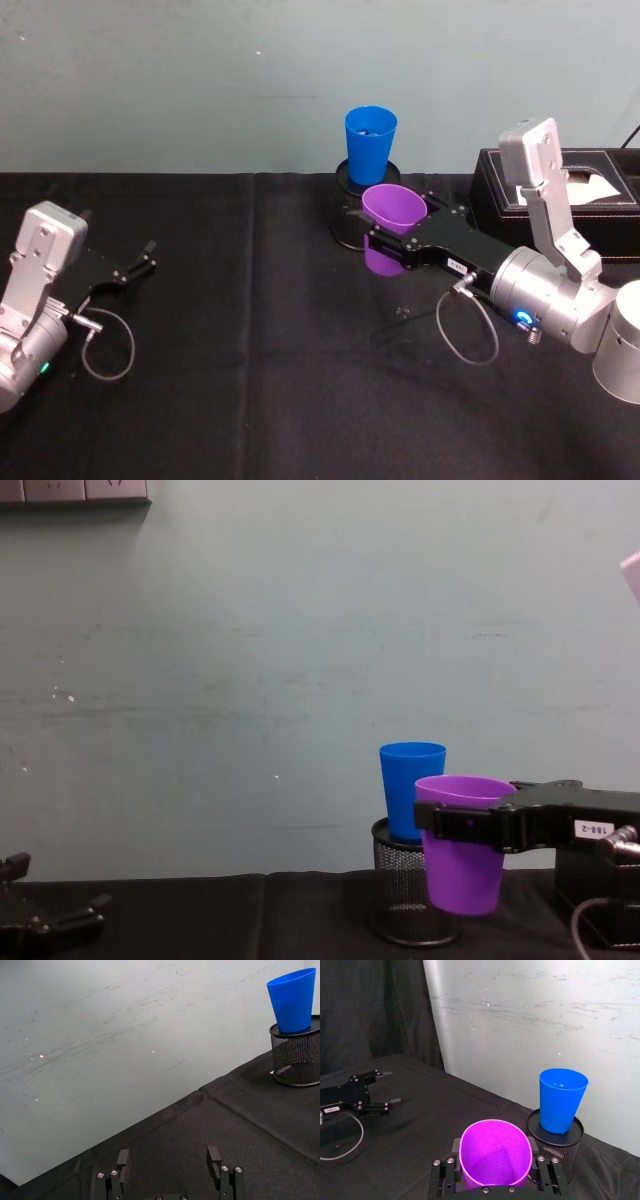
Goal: Pick up one cup with a gripper and tap it against the other cup.
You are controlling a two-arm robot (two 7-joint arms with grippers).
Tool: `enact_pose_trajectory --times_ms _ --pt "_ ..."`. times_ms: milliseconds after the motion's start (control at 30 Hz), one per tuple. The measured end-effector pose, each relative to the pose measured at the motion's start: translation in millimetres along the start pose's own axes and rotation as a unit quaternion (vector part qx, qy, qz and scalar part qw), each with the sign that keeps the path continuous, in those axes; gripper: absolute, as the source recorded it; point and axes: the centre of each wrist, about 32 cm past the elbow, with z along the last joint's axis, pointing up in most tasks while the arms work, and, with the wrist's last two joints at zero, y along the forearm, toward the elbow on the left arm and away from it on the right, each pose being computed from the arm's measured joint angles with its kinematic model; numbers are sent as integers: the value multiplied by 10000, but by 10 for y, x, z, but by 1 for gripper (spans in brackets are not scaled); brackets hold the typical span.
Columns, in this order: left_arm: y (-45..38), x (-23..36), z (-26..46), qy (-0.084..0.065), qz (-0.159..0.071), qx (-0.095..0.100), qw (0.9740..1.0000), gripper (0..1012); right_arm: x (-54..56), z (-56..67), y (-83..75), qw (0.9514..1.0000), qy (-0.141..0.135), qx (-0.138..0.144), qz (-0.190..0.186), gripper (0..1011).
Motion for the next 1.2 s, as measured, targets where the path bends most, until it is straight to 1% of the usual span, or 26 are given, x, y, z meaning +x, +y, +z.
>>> enact_pose_trajectory --times_ms 433,567,767,800,867,900,1000,1033,1200 --pt "0 0 0 0 0 0 10000 1000 0 0 0 10000 0 0 1 739" --pt "0 0 0 0 0 0 10000 1000 20 -15 22 10000 2 -42 9 738" --pt "0 0 0 0 0 0 10000 1000 109 -13 119 9998 0 -204 -37 739" --pt "0 0 0 0 0 0 10000 1000 141 1 162 9997 -6 -238 -57 739" --pt "0 0 0 0 0 0 10000 1000 172 10 199 9996 -1 -273 -81 738" --pt "0 0 0 0 0 0 10000 1000 206 31 245 9995 6 -294 -101 739" --pt "0 0 0 0 0 0 10000 1000 262 52 310 9993 41 -348 -136 739" --pt "0 0 0 0 0 0 10000 1000 300 70 346 9992 62 -376 -156 738" --pt "0 0 0 0 0 0 10000 1000 393 138 451 9989 169 -414 -159 739"
